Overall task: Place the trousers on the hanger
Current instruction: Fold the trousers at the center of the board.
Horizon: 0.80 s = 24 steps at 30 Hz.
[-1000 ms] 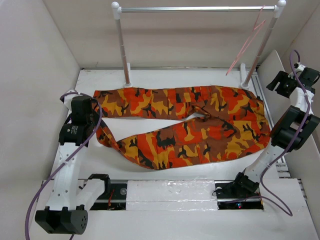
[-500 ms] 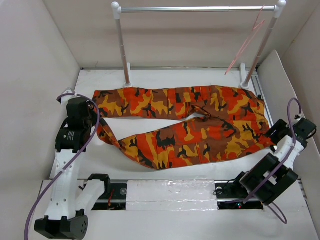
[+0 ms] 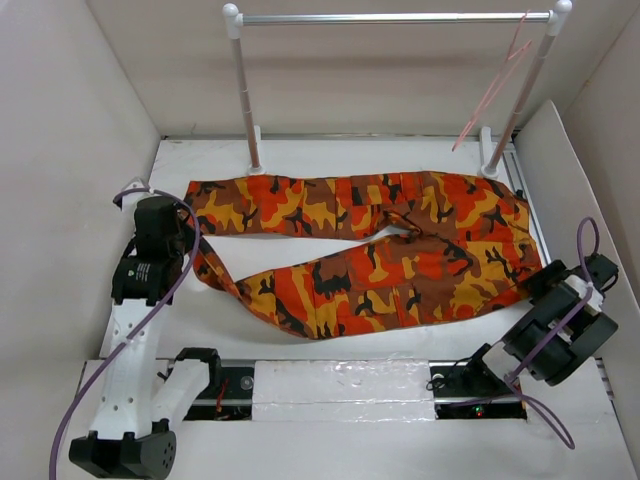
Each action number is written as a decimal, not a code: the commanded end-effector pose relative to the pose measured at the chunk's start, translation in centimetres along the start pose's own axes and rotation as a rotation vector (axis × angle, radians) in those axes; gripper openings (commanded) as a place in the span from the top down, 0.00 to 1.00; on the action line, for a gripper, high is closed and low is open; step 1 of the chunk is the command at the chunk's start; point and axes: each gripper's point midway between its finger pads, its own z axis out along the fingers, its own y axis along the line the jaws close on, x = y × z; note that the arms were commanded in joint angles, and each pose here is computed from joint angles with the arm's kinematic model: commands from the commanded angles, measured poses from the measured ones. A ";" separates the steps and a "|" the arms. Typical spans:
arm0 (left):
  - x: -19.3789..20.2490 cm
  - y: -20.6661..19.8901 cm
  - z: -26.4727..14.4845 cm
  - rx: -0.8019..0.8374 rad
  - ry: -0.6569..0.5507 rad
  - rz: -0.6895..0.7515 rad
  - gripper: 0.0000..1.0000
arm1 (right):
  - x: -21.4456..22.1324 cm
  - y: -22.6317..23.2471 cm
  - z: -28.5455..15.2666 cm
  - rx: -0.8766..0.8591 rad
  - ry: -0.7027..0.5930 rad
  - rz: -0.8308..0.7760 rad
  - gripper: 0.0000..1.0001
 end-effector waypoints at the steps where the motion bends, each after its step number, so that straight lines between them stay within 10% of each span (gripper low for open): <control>1: -2.9 -0.4 -1.0 -0.001 -0.085 -0.034 1.00 | -0.8 -1.0 0.8 0.040 -0.031 0.059 0.45; 6: -3.5 0.4 -1.0 -0.044 -0.115 -0.032 1.00 | -1.3 -1.3 0.9 0.065 -0.006 0.045 1.00; 16: -7.5 0.7 -0.2 -0.161 -0.213 -0.053 1.00 | -2.7 -0.6 -8.9 0.211 -0.122 -0.230 1.00; 24: -8.0 0.7 4.3 -0.265 -0.225 -0.049 1.00 | -12.6 7.5 -9.9 0.159 -0.237 -0.361 1.00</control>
